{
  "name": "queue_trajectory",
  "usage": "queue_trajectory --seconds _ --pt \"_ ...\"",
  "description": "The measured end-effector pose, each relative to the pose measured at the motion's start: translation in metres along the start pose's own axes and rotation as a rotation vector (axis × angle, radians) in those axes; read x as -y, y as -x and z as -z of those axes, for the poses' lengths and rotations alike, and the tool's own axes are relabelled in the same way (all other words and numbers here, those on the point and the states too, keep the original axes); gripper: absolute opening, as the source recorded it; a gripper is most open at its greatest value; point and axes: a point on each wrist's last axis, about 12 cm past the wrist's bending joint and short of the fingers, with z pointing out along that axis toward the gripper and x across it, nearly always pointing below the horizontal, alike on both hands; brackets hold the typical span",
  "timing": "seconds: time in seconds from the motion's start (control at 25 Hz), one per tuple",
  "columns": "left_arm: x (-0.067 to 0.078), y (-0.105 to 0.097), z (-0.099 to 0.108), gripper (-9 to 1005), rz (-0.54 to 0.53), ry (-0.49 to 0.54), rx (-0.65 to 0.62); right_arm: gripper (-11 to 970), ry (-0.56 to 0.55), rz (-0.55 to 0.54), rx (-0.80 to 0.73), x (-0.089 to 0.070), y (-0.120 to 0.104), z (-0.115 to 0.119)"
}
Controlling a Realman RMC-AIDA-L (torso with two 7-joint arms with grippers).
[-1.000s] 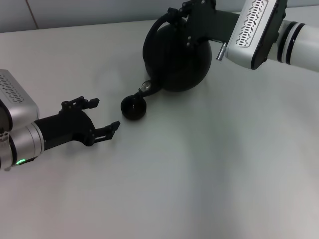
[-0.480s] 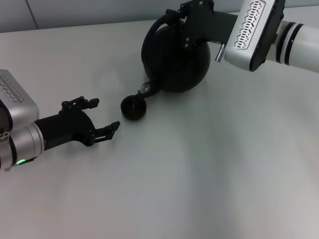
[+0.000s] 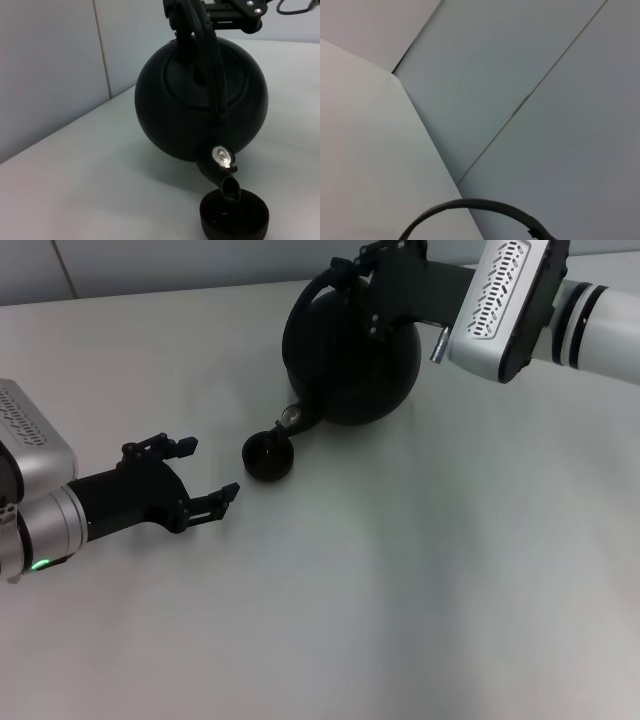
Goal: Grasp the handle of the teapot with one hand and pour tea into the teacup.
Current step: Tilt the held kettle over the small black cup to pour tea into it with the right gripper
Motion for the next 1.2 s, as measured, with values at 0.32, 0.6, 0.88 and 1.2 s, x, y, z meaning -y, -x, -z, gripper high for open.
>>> queue_trajectory --seconds 0.32,0.6,0.88,1.2 --pt "-0.001 0.0 0.0 809 -0.001 0.001 0.0 85 -0.005 0.026 -0.02 -0.003 0.003 -0.003" --pt "-0.001 -0.001 0.0 809 0.001 0.004 0.0 85 -0.012 0.024 -0.012 -0.002 0.005 -0.002" --pt "-0.001 -0.001 0.001 809 0.0 0.004 -0.001 82 -0.022 0.028 -0.005 -0.001 0.006 0.001" --pt "0.0 -0.001 0.001 809 -0.002 0.003 -0.001 82 -0.018 0.049 0.004 -0.002 0.01 0.002"
